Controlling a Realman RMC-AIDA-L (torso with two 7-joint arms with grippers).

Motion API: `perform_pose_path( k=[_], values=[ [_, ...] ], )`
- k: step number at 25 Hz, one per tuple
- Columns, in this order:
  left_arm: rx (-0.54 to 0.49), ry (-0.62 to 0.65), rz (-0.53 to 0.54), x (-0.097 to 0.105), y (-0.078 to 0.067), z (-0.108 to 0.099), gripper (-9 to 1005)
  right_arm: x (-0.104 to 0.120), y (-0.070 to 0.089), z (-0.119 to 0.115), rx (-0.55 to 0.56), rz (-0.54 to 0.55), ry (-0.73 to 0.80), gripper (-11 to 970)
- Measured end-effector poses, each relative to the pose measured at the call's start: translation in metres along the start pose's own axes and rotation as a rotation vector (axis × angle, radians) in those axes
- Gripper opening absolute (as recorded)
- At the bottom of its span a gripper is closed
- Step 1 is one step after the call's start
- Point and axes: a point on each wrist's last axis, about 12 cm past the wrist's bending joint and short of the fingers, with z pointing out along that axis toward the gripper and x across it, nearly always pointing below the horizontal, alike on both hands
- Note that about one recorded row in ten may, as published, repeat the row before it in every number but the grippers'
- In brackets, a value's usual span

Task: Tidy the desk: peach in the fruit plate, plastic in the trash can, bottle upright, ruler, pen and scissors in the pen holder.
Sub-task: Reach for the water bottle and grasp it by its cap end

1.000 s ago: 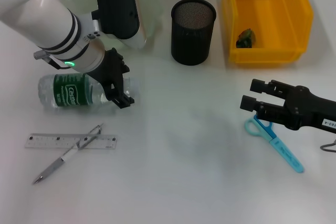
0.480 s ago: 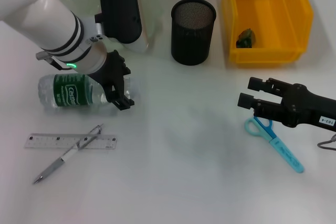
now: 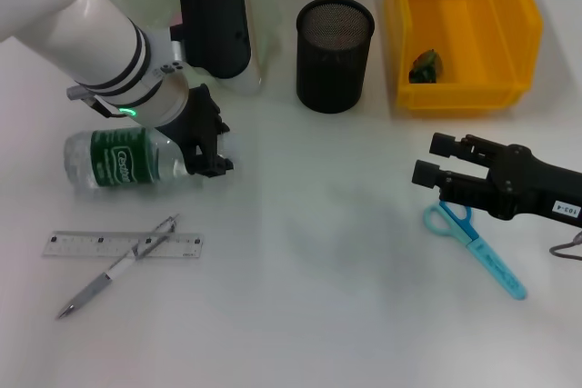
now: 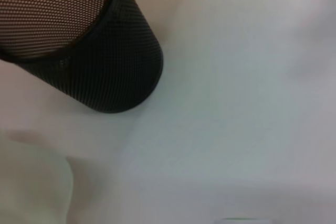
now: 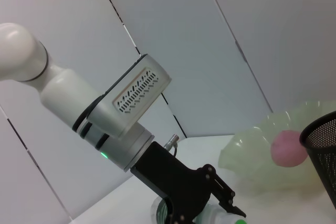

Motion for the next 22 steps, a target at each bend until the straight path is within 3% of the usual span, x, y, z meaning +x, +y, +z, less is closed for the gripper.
perform_pose_path(
  k=[1,22],
  values=[
    [0.001,0.002,0.008,-0.0002,-0.0004,0.0003,454,-0.0001,0.0000,0.0000,0.000,0.000,-0.001,763],
    [-0.005,-0.008,0.020,-0.0056,0.0000,-0.0078,452,-0.0004,-0.0028,-0.0001,0.024,0.003,-0.006,762]
  ],
)
